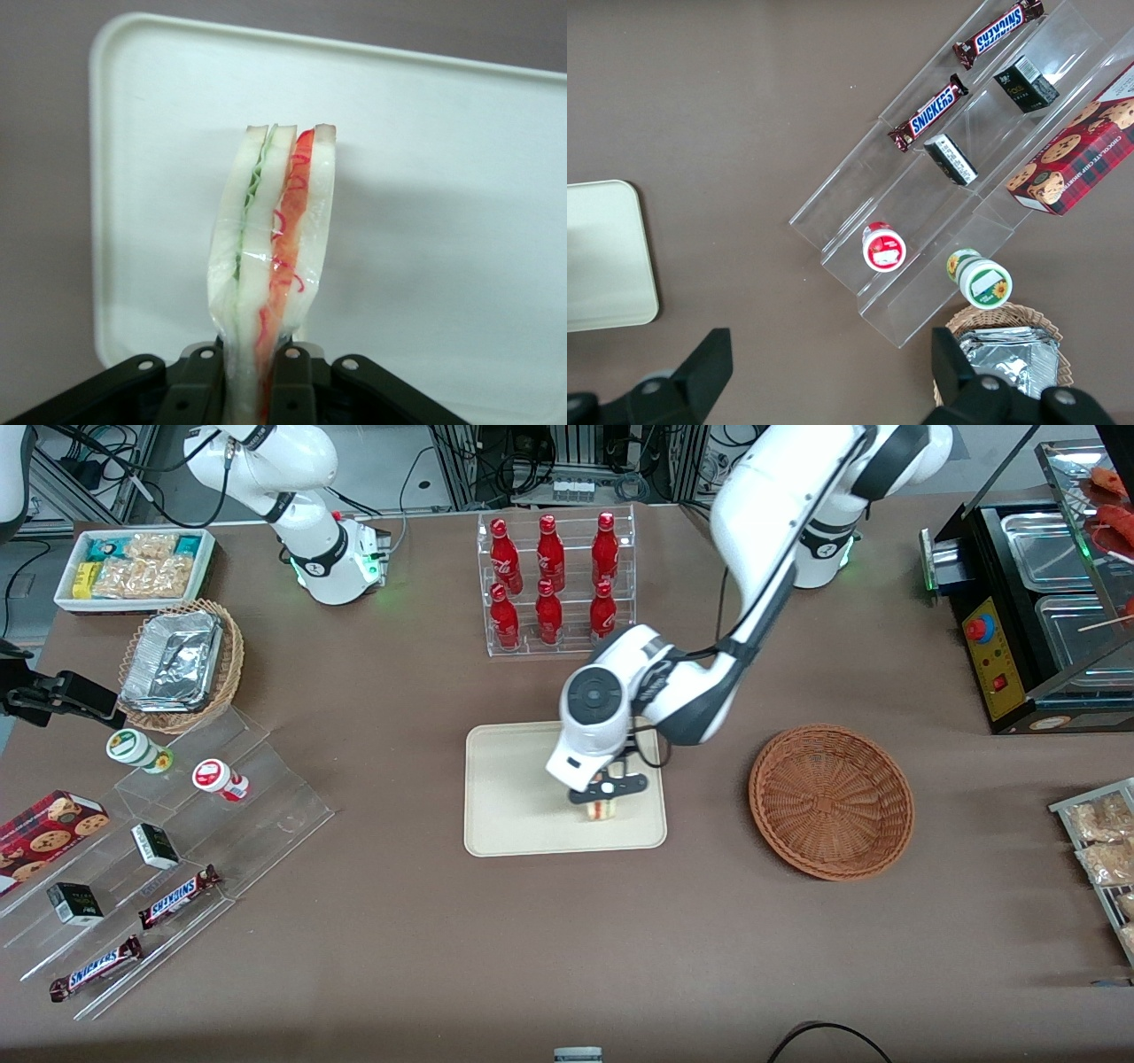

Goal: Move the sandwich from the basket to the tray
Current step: 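Lower the sandwich onto the tray and open the left gripper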

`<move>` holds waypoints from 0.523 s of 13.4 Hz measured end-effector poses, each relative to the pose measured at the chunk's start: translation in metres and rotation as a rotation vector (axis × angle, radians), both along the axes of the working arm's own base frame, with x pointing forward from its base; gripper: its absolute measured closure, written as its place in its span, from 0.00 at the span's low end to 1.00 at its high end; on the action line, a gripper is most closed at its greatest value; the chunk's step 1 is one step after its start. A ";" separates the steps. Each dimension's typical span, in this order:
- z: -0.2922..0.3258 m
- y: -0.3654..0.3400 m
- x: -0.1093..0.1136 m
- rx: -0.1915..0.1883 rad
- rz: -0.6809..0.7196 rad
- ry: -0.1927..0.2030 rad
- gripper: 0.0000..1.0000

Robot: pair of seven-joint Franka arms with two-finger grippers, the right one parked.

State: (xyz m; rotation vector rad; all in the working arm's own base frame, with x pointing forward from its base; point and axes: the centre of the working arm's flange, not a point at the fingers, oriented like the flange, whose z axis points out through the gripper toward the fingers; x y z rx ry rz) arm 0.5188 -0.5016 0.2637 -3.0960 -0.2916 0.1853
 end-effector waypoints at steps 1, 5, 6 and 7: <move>-0.006 -0.012 -0.003 -0.003 0.006 -0.001 0.82; -0.022 -0.039 -0.005 -0.015 0.043 -0.008 0.82; -0.024 -0.041 -0.004 -0.015 0.058 -0.009 0.82; -0.025 -0.041 -0.003 -0.014 0.068 -0.009 0.82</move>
